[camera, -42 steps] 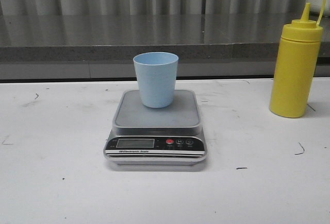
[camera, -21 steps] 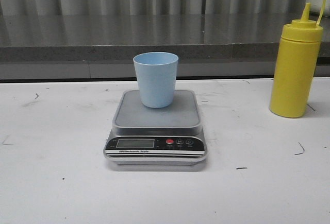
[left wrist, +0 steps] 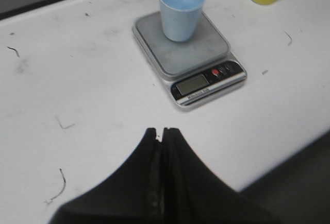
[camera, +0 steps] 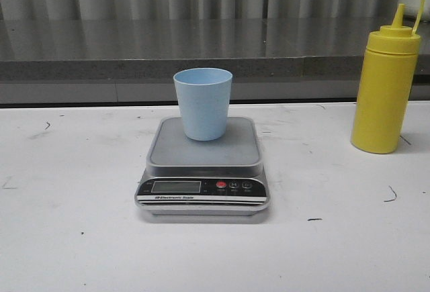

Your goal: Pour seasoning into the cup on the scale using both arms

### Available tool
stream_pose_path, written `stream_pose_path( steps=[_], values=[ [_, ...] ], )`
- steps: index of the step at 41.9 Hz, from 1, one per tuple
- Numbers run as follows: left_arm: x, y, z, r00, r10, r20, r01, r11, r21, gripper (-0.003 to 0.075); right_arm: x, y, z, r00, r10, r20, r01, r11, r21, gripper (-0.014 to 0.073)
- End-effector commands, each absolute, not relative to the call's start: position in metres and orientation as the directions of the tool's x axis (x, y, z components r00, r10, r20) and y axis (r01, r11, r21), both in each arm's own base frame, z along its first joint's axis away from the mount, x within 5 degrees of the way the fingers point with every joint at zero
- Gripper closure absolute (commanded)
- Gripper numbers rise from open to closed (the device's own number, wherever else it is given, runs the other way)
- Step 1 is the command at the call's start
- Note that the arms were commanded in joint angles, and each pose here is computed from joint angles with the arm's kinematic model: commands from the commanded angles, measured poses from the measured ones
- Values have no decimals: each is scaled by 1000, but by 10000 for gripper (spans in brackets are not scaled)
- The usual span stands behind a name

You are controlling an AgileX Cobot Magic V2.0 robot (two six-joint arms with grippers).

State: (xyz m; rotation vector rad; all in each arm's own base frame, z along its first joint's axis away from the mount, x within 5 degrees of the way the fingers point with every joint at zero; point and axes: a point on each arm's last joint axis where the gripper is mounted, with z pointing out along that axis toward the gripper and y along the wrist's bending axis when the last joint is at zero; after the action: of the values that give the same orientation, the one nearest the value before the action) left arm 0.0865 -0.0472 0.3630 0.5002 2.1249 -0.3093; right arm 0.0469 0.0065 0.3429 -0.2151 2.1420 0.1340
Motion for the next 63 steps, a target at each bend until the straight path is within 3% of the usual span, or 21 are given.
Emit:
stream_pose_path(
  steps=[1,6,13,18,29,41,63],
  values=[
    [80,-36,375,-376,133,-917,395,918,-29,740,49,6,356,-464,-92,-881,-205,979,6,661],
    [69,-22,359,-231,39,-972,289,957,-31,740,49,6,356,-464,-92,-881,-205,979,6,661],
    [59,-11,305,-45,-24,-999,181,983,-32,740,49,6,356,-464,-92,-881,-205,979,6,661],
    [53,-7,262,8,-33,-999,136,990,-32,740,49,6,356,-464,-92,-881,-205,979,6,661],
    [54,-5,213,58,-81,-995,93,993,-76,740,49,6,356,-465,-92,-880,-205,979,5,661],
    [55,-3,209,123,-84,-989,72,995,-76,740,49,6,356,-466,-92,-880,-204,979,5,661],
    [55,-3,208,116,-84,-990,73,994,-76,740,49,6,356,-466,-92,-880,-204,979,5,661]
  ],
)
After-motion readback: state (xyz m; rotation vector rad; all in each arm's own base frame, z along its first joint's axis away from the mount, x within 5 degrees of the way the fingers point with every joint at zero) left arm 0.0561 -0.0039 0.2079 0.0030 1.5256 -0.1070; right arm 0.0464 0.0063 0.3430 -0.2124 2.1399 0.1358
